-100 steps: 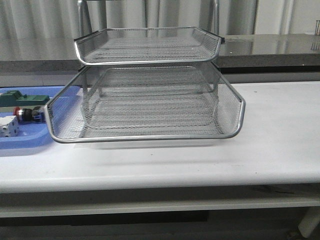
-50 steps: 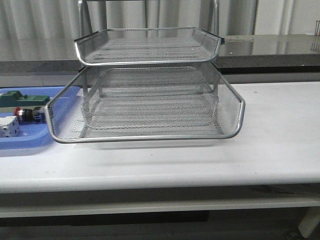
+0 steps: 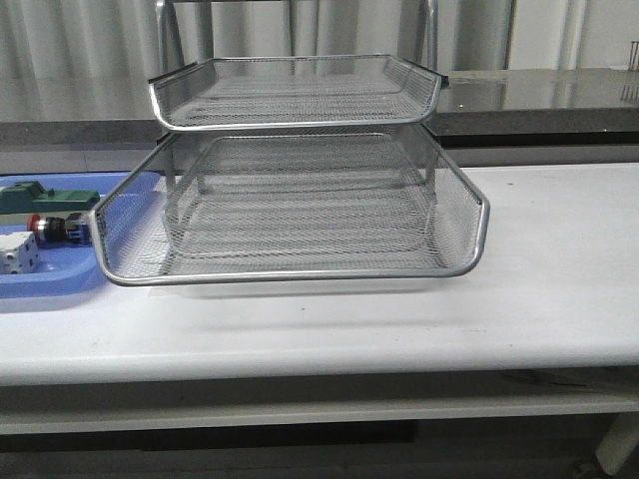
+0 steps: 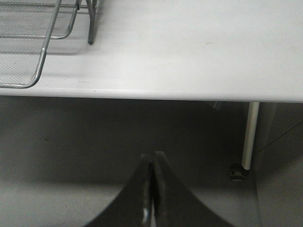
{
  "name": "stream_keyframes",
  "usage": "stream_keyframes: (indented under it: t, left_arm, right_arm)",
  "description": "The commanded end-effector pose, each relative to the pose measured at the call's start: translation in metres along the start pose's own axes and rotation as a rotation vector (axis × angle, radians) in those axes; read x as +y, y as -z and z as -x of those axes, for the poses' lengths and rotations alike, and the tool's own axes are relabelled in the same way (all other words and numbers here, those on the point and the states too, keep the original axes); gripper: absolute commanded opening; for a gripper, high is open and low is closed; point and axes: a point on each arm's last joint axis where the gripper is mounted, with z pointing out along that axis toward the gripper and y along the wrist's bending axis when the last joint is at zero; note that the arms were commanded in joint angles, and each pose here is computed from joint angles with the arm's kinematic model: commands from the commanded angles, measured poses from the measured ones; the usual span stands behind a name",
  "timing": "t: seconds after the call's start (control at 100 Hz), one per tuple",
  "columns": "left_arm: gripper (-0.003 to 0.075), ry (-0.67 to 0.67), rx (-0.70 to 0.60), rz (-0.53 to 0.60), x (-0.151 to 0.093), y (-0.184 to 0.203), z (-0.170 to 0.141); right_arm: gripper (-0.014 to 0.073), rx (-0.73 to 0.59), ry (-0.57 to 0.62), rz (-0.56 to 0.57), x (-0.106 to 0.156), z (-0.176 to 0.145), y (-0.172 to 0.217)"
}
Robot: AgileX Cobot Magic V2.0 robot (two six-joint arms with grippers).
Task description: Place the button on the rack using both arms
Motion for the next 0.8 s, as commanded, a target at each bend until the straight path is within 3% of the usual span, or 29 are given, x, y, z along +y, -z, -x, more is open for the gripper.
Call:
stream_keyframes:
  t: [0.0, 0.53, 0.71, 0.79]
  left_arm:
    - [-0.0021, 0.018, -0.05, 0.003, 0.0, 0.001, -0.01]
    - [-0.0021, 0.018, -0.056, 0.003, 0.0, 0.001, -0.01]
    - [-0.0021, 0.018, -0.214, 0.007, 0.0, 0.003, 0.011]
    - [-0.0021, 0.048, -0.221, 0.007, 0.001, 0.005, 0.024]
  right_arm:
    - [-0.0071, -0.085, 0.004, -0.009, -0.001, 0.012, 0.006]
    - [-0.0071, -0.085, 0.004, -0.009, -0.001, 0.012, 0.006]
    - [-0.0071, -0.085, 0.004, -0.009, -0.001, 0.012, 0.006]
    - [-0.0071, -0.085, 0.004, -0.009, -0.001, 0.012, 0.006]
